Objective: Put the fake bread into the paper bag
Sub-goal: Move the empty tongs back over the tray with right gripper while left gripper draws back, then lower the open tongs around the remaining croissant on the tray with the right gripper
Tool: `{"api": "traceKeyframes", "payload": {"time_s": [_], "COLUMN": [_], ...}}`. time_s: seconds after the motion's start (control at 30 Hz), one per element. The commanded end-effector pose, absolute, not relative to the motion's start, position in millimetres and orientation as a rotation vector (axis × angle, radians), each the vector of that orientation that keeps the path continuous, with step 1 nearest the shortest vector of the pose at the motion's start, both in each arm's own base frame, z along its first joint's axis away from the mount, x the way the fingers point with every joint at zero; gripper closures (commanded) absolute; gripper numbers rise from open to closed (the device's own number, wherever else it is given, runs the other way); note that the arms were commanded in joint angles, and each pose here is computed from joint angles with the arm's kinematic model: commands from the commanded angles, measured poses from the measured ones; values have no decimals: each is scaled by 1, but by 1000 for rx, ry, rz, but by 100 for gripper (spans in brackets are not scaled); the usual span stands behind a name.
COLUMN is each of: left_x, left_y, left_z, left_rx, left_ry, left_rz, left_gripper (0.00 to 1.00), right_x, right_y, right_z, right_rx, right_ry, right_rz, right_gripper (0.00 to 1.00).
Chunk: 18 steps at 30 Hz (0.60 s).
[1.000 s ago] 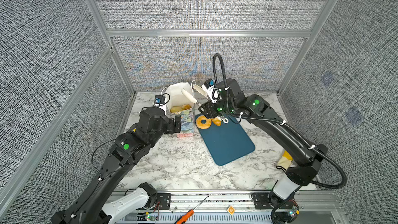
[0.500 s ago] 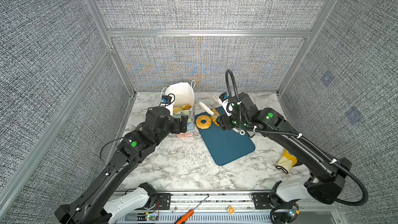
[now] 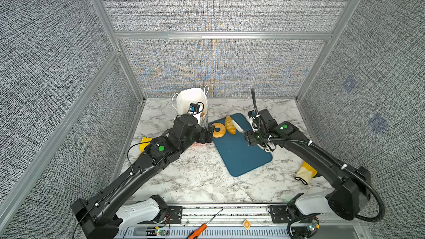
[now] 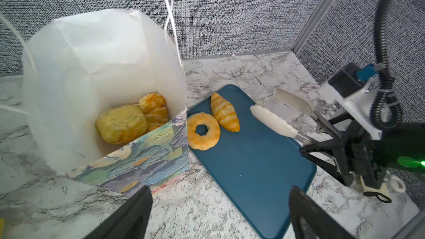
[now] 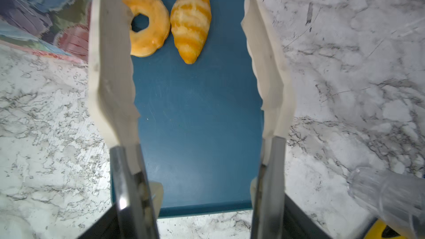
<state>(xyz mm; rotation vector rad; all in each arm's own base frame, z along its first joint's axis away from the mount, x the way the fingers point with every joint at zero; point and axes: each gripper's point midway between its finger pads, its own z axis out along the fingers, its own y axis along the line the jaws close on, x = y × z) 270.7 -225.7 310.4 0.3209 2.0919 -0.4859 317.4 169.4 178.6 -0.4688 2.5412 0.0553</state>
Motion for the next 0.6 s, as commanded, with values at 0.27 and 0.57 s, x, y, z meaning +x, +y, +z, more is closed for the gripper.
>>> {"api": "traceKeyframes", "payload": {"time_s": [0.27, 0.57], "left_x": [271, 268], "left_y": [-248, -241], "left_z": [303, 297], "left_rx": [319, 312], "left_ry": [2091, 2105], "left_rz": [-547, -517], "left_gripper": [6, 6], "right_x": [341, 361], "right_y": [177, 190], "right_z": [104, 85], "right_rx": [-504, -534], "right_ry": [2719, 2751], "right_rz": [27, 19], "right_gripper": [24, 24]}}
